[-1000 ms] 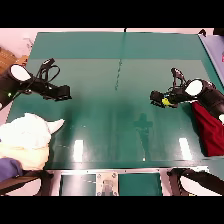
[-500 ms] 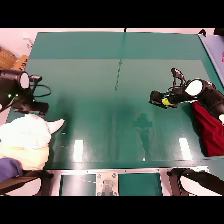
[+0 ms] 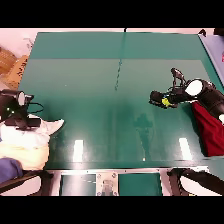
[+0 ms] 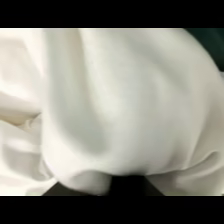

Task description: Fold the shirts.

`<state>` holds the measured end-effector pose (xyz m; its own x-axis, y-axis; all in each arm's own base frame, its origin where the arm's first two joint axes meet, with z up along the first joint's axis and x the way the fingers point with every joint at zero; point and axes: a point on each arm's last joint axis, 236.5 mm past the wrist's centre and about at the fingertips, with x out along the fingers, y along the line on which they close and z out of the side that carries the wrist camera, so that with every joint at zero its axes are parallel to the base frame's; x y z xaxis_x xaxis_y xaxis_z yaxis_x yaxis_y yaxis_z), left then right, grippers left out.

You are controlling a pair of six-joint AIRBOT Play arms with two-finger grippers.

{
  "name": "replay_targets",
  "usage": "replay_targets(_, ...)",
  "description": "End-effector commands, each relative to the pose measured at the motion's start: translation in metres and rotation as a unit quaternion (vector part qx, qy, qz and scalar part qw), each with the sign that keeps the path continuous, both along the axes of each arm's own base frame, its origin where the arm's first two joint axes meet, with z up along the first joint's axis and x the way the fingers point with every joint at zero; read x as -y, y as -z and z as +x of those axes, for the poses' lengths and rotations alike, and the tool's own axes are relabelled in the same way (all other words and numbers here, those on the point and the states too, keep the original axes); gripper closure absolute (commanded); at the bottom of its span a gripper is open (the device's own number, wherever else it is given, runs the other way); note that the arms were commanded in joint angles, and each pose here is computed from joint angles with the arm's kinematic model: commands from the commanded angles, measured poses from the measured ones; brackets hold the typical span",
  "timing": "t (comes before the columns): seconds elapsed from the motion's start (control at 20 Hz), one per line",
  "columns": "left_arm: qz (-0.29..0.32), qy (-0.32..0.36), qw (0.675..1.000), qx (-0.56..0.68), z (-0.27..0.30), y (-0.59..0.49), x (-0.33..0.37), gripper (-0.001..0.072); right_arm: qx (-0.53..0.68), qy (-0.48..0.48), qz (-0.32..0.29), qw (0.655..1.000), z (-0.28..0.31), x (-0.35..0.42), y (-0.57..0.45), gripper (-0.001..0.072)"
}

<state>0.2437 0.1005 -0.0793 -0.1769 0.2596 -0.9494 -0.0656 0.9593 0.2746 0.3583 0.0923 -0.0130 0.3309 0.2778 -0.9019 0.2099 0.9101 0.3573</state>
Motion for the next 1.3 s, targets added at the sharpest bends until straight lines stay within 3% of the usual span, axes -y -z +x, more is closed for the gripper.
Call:
replay_targets(0.0, -0.03, 0.028, 0.999, 0.035, 0.022, -0.003, 0.008, 0.0686, -0.012, -0.003, 0.001, 1.0, -0.005, -0.001, 0.002, 0.052)
replay_targets(0.2, -0.081, 0.083, 0.987, 0.115, 0.087, -0.078, 0.059, 0.0687, -0.019, -0.005, 0.003, 1.0, -0.009, -0.002, 0.002, 0.054)
replay_targets(0.4, -0.12, 0.225, 0.944, 0.208, 0.131, -0.158, 0.178, 0.0688, -0.022, -0.005, 0.002, 1.0, -0.01, -0.001, 0.002, 0.054)
replay_targets(0.6, -0.233, 0.324, 0.88, 0.258, 0.116, -0.174, 0.324, 0.0688, -0.032, 0.005, 0.004, 0.999, -0.009, 0.01, -0.008, 0.054)
replay_targets(0.75, -0.339, 0.338, 0.829, 0.287, 0.102, -0.183, 0.412, 0.0685, -0.026, 0.018, 0.005, 0.999, -0.003, 0.021, -0.017, 0.0537)
replay_targets(0.8, -0.356, 0.335, 0.825, 0.283, 0.101, -0.176, 0.427, 0.0685, -0.028, 0.019, 0.005, 0.999, -0.004, 0.021, -0.017, 0.0519)
replay_targets(0.85, -0.368, 0.327, 0.828, 0.269, 0.1, -0.164, 0.435, 0.0679, -0.033, 0.018, 0.005, 0.999, -0.006, 0.021, -0.016, 0.0451)
replay_targets(0.9, -0.372, 0.32, 0.834, 0.251, 0.099, -0.15, 0.439, 0.0417, -0.036, 0.016, 0.005, 0.999, -0.008, 0.021, -0.016, 0.041)
replay_targets(0.95, -0.368, 0.317, 0.842, 0.234, 0.099, -0.135, 0.438, 0.0088, -0.038, 0.016, 0.004, 0.999, -0.009, 0.022, -0.015, 0.0407)
replay_targets(1.0, -0.363, 0.314, 0.849, 0.222, 0.101, -0.126, 0.434, 0.0018, -0.038, 0.016, 0.004, 0.999, -0.009, 0.022, -0.015, 0.0383)
replay_targets(1.05, -0.353, 0.308, 0.856, 0.219, 0.107, -0.123, 0.422, 0.0018, -0.04, 0.019, 0.004, 0.999, -0.009, 0.024, -0.015, 0.031)
replay_targets(1.1, -0.345, 0.298, 0.864, 0.213, 0.113, -0.124, 0.406, 0.0018, -0.044, 0.026, 0.004, 0.999, -0.01, 0.03, -0.015, 0.0287)
replay_targets(1.25, -0.316, 0.24, 0.899, 0.185, 0.132, -0.13, 0.332, 0.0018, -0.072, 0.073, 0.008, 0.995, -0.019, 0.068, -0.011, 0.0287)
